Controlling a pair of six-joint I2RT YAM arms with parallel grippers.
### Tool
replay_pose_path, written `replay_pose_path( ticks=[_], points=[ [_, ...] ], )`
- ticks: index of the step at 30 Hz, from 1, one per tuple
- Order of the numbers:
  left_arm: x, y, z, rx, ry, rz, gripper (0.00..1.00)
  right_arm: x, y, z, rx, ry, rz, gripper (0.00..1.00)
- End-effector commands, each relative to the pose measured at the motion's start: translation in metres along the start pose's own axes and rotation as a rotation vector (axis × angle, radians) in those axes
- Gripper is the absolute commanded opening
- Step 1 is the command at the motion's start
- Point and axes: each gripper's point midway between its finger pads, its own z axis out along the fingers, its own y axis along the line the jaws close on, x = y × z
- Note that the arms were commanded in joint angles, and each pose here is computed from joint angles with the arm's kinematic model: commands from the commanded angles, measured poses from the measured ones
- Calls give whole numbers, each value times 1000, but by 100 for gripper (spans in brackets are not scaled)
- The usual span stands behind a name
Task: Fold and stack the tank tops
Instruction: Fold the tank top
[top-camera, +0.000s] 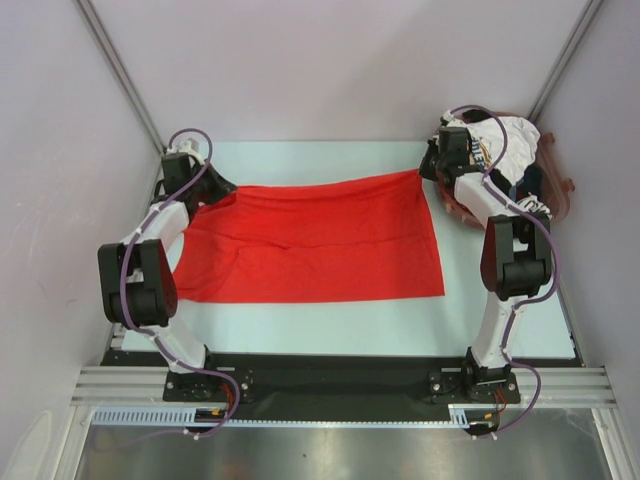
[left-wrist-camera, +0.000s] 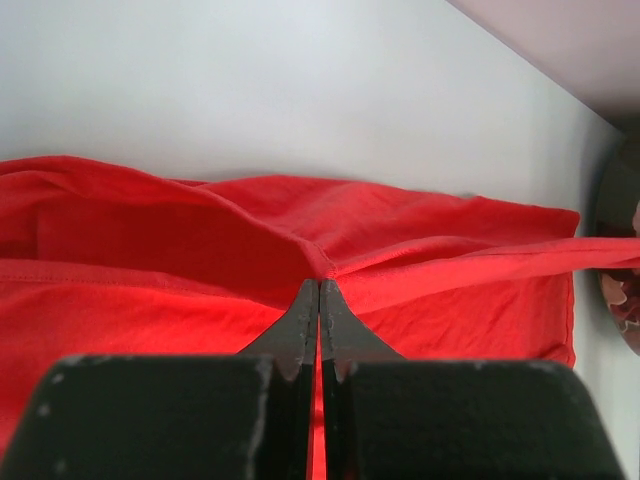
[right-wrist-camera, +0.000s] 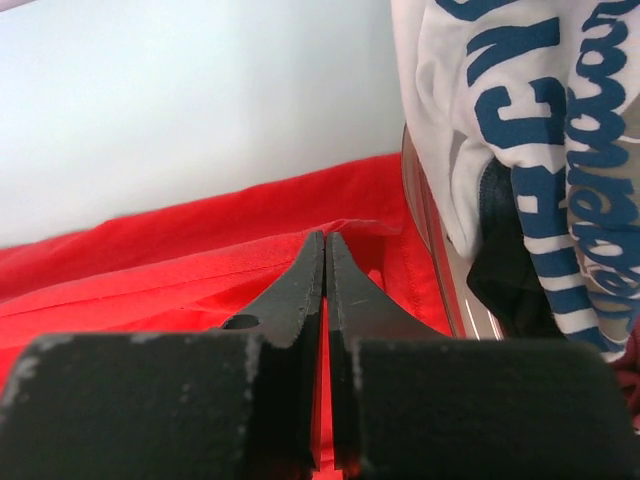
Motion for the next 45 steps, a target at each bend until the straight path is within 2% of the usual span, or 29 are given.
replay_pose_path(
  ticks=[1, 21, 34, 45],
  points=[
    [-17, -13, -13, 26, -65, 14, 0, -27, 3, -20, -6, -71, 18, 0],
    [-13, -21, -39, 25, -102, 32, 0, -24, 5, -49, 4, -88, 37, 0],
    [19, -1, -41, -14, -82, 30, 0, 12, -8, -50, 52, -26, 80, 0],
    [56, 23, -44, -89, -40, 2, 0, 61, -26, -61, 143, 22, 106, 0]
  ],
)
